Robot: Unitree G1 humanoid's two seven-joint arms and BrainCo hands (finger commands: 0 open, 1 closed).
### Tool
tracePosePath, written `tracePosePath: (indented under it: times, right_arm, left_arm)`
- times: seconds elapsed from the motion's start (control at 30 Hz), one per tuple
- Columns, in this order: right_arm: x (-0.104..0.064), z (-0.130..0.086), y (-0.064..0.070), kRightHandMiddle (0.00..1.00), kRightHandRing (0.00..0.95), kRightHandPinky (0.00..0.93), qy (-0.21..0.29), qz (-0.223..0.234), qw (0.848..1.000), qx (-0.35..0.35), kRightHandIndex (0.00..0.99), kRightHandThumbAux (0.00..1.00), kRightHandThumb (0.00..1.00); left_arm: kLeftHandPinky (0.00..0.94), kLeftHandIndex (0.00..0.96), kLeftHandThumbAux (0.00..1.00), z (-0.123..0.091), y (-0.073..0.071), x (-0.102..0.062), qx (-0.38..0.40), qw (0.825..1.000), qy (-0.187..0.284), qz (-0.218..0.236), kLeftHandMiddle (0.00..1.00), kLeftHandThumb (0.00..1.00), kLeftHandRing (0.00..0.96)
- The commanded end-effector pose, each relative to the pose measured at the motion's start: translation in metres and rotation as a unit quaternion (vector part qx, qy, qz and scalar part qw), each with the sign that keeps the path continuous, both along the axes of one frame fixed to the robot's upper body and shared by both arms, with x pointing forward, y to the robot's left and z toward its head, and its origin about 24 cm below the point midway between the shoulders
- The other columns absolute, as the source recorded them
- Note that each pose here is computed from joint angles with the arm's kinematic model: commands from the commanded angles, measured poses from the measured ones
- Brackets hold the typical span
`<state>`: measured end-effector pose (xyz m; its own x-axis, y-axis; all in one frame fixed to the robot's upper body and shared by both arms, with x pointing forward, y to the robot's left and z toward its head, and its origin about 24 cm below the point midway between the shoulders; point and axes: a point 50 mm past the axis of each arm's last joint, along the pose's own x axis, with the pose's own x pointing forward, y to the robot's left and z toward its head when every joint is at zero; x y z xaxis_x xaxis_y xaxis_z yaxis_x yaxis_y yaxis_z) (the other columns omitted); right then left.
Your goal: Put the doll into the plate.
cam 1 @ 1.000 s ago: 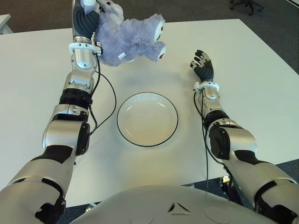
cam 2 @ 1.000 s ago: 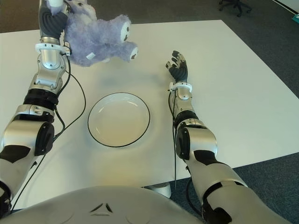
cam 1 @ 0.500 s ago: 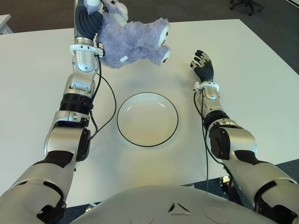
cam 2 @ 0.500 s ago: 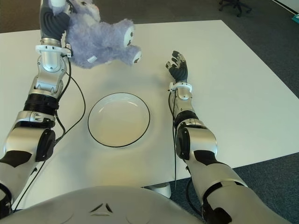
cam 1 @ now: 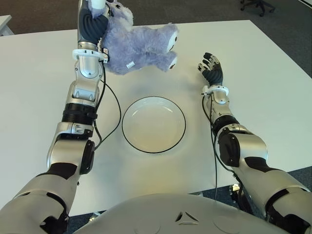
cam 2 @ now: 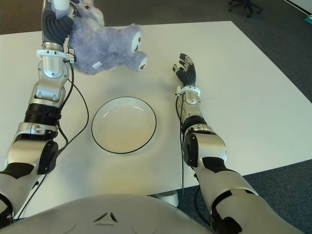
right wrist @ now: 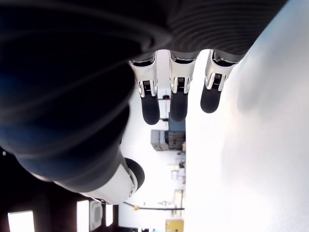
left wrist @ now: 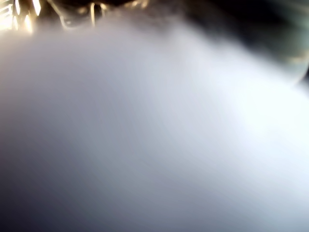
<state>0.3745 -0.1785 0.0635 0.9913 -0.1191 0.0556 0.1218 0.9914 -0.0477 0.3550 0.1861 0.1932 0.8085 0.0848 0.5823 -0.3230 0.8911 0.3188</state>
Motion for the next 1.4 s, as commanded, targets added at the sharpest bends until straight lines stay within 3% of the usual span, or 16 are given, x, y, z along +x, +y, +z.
tracePosePath:
  times: [0.03,0.57,1.13,1.4]
  right_arm:
    - [-0.020,-0.044,0.002,0.142,0.104,0.094,0.088,-0.003,0.996,0.011,0.155,0.859,0.568]
    - [-0.020,-0.044,0.004,0.138,0.098,0.092,0.091,-0.001,0.996,0.011,0.163,0.845,0.582]
    - [-0.020,-0.044,0.004,0.128,0.091,0.091,0.090,-0.001,0.996,0.011,0.147,0.862,0.577]
    - [-0.020,-0.044,0.004,0.126,0.090,0.091,0.091,0.001,0.996,0.011,0.141,0.863,0.575]
  left_arm:
    - [0.838,0.442,0.697,-0.001,-0.001,-0.003,0.000,1.000,0.006,0.000,0.837,0.743,0.839]
    - [0.842,0.442,0.696,0.002,-0.005,-0.015,0.006,1.000,-0.001,-0.018,0.851,0.743,0.850]
    - [0.859,0.440,0.699,-0.001,-0.014,-0.028,0.028,1.000,0.010,0.004,0.888,0.735,0.867]
    - [0.863,0.440,0.697,0.001,-0.019,-0.033,0.021,0.999,-0.020,-0.029,0.903,0.734,0.883]
